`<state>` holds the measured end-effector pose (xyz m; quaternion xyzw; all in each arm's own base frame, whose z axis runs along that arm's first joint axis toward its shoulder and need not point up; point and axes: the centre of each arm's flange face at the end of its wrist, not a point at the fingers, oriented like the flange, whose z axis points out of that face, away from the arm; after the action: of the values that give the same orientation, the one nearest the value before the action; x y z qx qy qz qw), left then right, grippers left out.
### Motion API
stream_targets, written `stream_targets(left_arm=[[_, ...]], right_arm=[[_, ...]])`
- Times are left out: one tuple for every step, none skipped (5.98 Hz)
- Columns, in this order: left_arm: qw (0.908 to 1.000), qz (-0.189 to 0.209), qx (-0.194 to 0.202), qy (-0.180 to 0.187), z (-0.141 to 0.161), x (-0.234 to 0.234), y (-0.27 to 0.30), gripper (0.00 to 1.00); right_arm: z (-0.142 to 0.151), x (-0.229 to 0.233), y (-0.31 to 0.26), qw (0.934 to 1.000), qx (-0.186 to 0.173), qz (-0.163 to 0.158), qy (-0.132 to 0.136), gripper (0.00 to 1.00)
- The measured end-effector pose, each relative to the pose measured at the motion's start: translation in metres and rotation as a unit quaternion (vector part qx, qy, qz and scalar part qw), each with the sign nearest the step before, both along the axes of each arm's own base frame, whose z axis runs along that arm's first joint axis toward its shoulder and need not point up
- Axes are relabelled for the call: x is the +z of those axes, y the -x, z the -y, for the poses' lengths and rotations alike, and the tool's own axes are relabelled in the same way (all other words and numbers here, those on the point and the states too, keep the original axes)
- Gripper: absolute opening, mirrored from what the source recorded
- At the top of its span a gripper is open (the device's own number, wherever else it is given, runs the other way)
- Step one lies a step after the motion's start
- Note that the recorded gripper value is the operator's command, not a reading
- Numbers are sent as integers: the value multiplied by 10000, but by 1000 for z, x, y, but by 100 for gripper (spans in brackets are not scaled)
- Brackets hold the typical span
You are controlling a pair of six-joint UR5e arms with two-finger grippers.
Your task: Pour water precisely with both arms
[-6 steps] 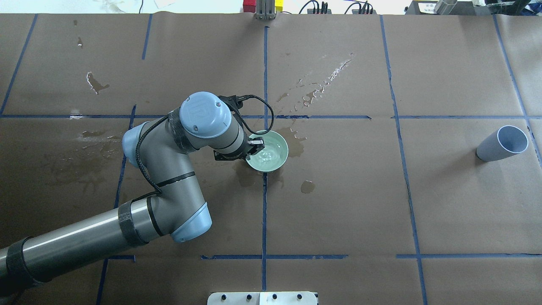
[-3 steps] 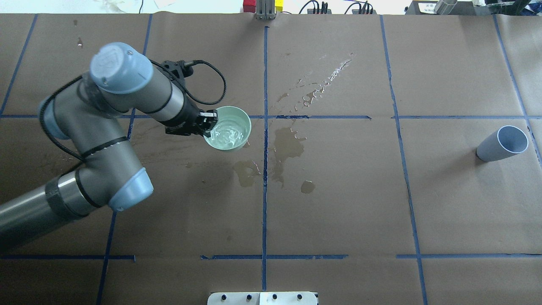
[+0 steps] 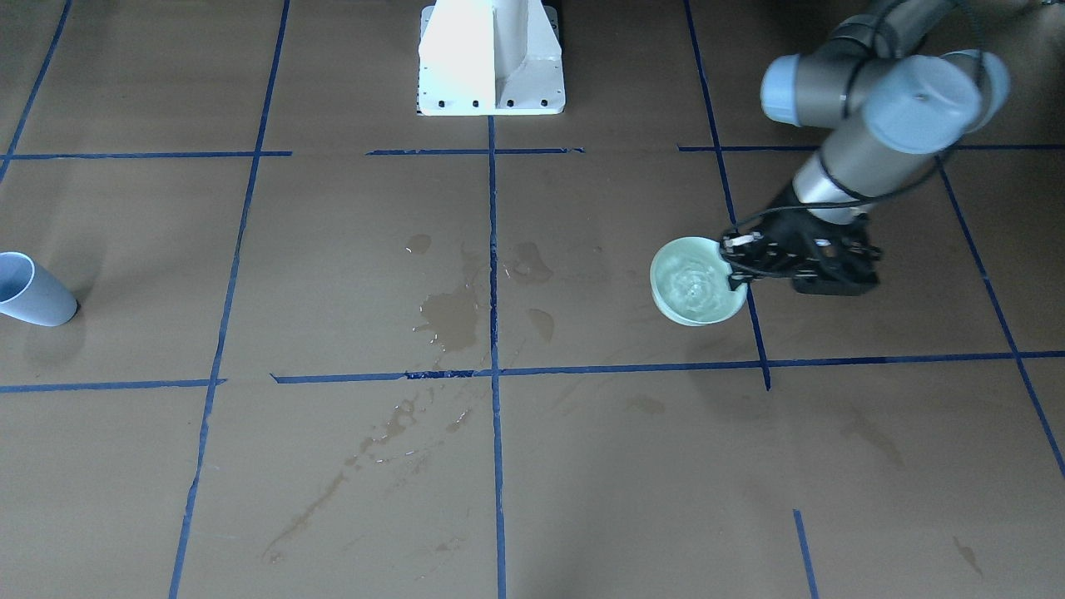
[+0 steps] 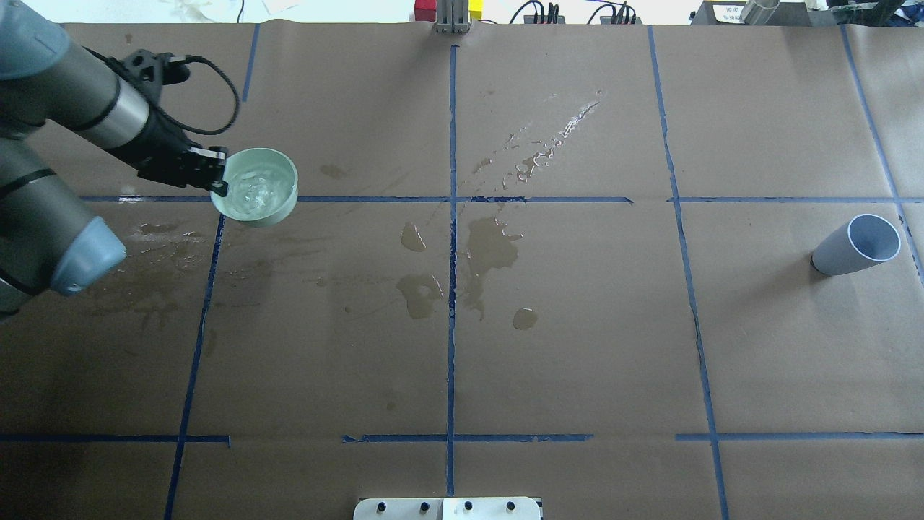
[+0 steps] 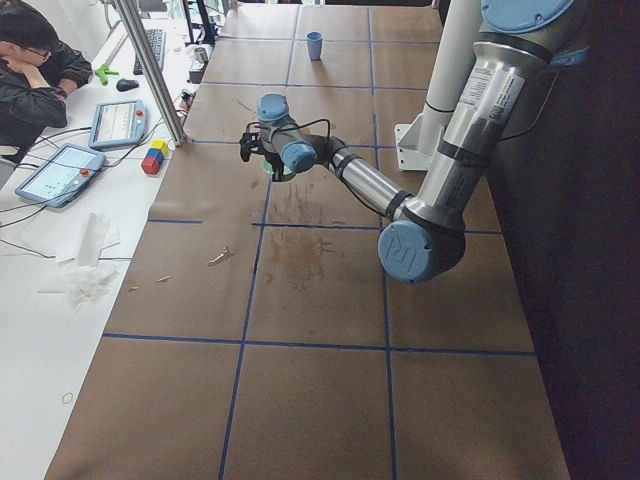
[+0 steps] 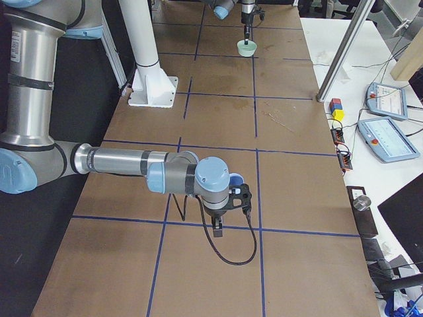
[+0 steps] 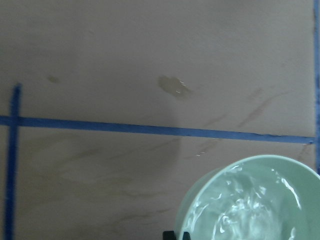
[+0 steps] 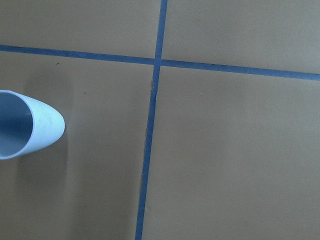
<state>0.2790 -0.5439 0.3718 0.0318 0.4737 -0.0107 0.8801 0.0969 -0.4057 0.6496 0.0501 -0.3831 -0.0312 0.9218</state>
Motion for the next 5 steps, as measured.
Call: stream_targets(left_arm=[[9998, 83, 130, -147, 0, 43, 46, 0], [9991, 124, 264, -313, -8, 92, 91, 0], [9983, 96, 377, -438, -24, 142, 126, 0], [9976, 48, 433, -546, -44, 190, 149, 0], [9975, -7, 418, -572, -58, 226, 159, 0]], right_arm=[[0, 0, 0, 10000, 1, 4, 2, 100], [0, 0, 0, 10000, 0, 6, 5, 100], [0, 0, 0, 10000, -1, 5, 9, 100], [0, 1, 0, 10000, -2, -1, 9, 100], [0, 1, 0, 10000, -6, -7, 3, 100]])
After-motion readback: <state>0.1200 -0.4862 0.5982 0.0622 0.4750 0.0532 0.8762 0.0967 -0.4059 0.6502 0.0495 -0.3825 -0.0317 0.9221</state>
